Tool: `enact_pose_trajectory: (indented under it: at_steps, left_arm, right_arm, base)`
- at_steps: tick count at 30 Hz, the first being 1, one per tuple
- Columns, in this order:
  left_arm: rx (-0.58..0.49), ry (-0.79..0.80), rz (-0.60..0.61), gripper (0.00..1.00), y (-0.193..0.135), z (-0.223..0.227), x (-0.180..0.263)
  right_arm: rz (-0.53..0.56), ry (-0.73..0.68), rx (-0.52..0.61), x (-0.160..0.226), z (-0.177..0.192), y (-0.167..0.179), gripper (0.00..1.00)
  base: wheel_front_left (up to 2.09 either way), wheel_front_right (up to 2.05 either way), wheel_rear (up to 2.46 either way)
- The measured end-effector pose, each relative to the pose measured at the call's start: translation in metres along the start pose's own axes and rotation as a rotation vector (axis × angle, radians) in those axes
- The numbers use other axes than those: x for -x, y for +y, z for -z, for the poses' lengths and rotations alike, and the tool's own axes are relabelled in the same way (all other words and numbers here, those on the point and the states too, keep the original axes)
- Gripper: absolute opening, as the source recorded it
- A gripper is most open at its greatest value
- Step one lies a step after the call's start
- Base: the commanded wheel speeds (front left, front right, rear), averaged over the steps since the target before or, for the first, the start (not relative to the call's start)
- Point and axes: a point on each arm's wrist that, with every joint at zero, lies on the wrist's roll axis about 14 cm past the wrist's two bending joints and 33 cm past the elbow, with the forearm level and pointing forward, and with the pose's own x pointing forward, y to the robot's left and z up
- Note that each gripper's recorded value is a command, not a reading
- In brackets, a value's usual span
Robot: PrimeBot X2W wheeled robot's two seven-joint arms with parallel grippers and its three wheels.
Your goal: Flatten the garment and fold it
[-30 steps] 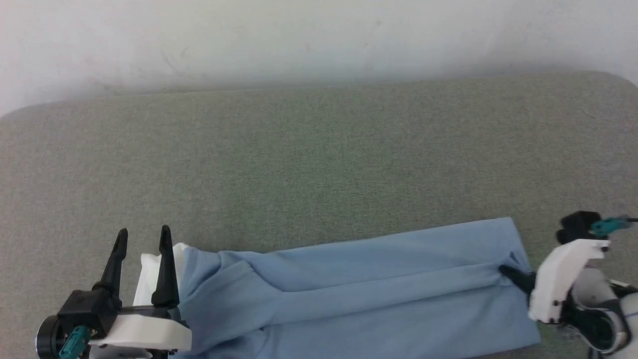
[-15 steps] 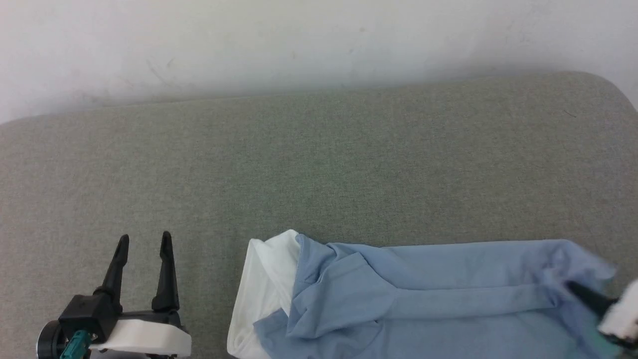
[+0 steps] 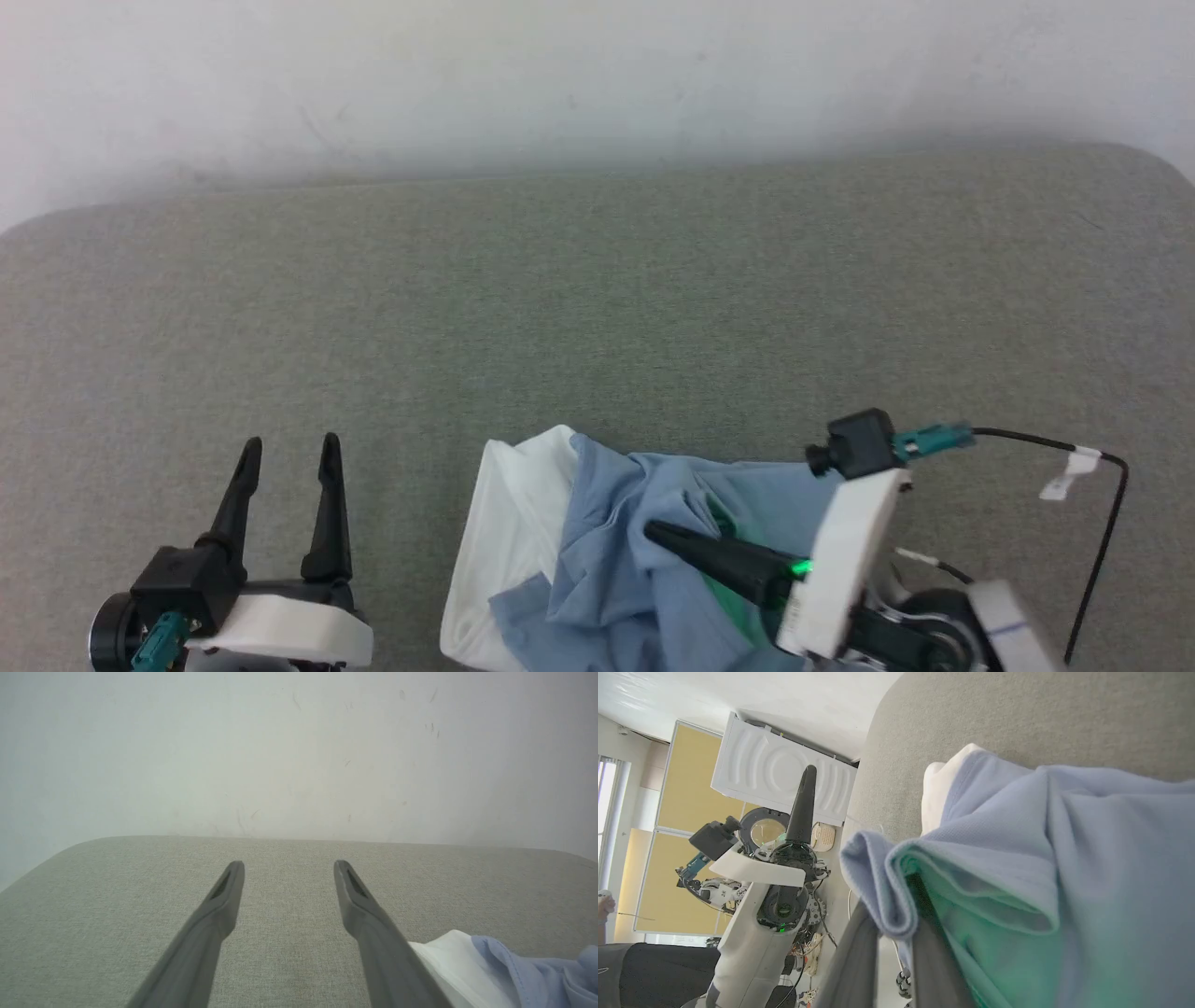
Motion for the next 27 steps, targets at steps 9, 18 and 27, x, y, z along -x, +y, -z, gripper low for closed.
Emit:
enact_pose_trajectory:
  at_steps: [9,18,27]
  left_arm:
    - [0.011,0.012,-0.051,1.00,0.016,0.003,0.008]
    - [0.017,0.008,-0.064,1.00,0.019,0.002,0.008]
    - [0.014,0.004,-0.032,1.00,0.007,0.002,0.005]
  right_arm:
    - [-0.016,0.048,0.141,-0.063,0.031,0.011,1.00]
    - [-0.054,-0.017,0.615,-0.065,0.014,0.029,1.00]
    - [0.183,-0.456,0.986,0.017,-0.095,0.008,1.00]
  base:
    - [0.00,0.00,0.00]
    - [0.00,0.00,0.00]
    - [0.00,0.00,0.00]
